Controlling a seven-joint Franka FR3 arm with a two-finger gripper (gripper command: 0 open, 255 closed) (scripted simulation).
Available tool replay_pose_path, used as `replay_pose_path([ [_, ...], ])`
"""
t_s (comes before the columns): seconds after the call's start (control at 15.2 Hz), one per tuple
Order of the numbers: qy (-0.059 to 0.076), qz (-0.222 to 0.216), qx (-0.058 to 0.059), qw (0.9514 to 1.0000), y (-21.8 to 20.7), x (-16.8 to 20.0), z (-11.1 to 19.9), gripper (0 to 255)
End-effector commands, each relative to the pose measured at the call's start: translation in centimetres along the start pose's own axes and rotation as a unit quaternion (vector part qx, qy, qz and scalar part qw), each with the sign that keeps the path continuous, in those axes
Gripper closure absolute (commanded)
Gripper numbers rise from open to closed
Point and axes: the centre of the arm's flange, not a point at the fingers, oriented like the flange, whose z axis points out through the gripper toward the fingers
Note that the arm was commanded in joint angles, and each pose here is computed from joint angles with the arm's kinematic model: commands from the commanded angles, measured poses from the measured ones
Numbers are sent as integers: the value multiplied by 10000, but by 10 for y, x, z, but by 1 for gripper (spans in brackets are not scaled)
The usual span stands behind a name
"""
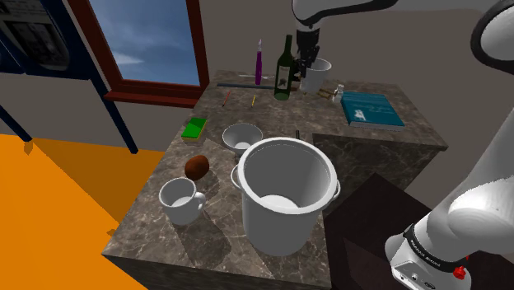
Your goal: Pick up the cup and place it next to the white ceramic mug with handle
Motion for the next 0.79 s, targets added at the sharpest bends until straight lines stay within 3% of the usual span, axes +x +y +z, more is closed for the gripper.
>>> replay_pose_path([
  [0.0,1,8,-2,10000,-24,-5,-4,255],
  [0.73,1,8,-2,10000,-165,-27,-29,255],
])
